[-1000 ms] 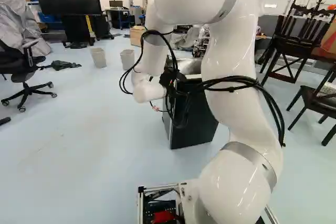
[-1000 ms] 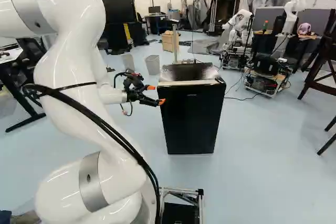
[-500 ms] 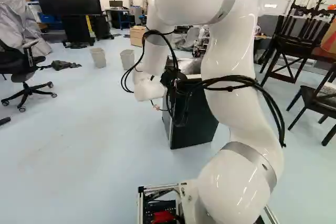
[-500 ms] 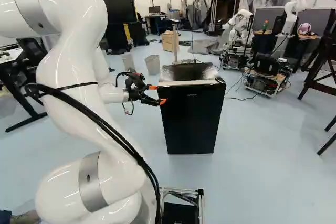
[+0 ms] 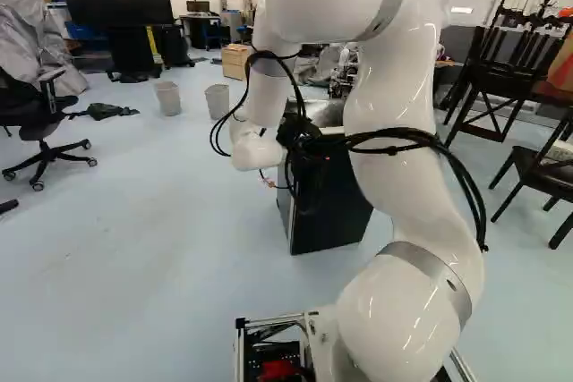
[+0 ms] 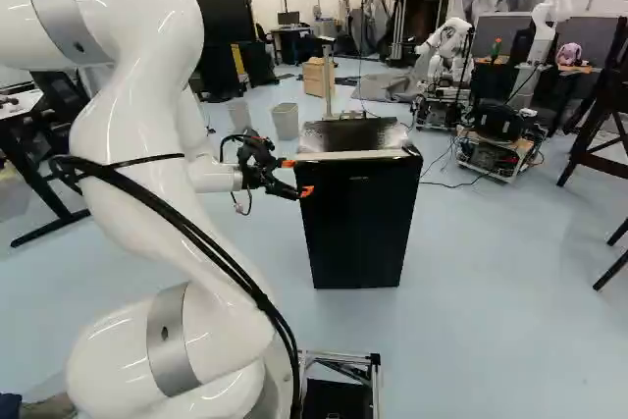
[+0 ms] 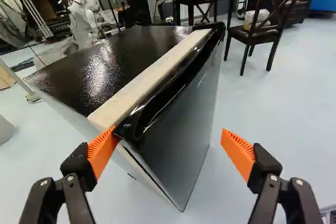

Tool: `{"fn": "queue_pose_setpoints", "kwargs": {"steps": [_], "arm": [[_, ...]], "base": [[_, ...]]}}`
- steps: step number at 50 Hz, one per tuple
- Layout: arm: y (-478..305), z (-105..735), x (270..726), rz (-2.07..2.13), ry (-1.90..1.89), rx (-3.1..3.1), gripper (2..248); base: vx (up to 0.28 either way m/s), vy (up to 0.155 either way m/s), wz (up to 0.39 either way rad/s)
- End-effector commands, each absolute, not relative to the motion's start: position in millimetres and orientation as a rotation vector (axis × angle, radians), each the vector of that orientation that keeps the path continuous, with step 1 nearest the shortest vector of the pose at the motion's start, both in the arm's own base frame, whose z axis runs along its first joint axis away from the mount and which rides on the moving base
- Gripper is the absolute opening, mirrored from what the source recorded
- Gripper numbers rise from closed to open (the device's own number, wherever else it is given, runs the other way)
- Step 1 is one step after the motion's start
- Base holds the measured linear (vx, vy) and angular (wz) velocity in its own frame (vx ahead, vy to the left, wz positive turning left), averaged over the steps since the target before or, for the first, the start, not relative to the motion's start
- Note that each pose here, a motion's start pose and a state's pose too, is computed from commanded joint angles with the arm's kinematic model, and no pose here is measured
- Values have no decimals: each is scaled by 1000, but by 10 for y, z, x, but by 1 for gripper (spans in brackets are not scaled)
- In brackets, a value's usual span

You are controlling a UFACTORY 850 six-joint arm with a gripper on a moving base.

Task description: Grab a drink from the fridge

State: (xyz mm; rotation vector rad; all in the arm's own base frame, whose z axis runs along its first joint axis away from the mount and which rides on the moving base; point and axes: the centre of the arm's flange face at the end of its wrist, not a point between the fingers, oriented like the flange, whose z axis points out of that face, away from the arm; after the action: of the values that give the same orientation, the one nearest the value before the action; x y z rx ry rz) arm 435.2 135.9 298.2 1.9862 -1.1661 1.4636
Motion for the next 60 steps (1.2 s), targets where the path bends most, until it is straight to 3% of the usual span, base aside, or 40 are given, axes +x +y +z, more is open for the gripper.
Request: {"fn": "queue_pose_setpoints", "kwargs": {"steps": [60], "arm": [[1245, 2965, 3566, 1375, -1126, 1995, 247]], "base": [[0, 0, 0]]}}
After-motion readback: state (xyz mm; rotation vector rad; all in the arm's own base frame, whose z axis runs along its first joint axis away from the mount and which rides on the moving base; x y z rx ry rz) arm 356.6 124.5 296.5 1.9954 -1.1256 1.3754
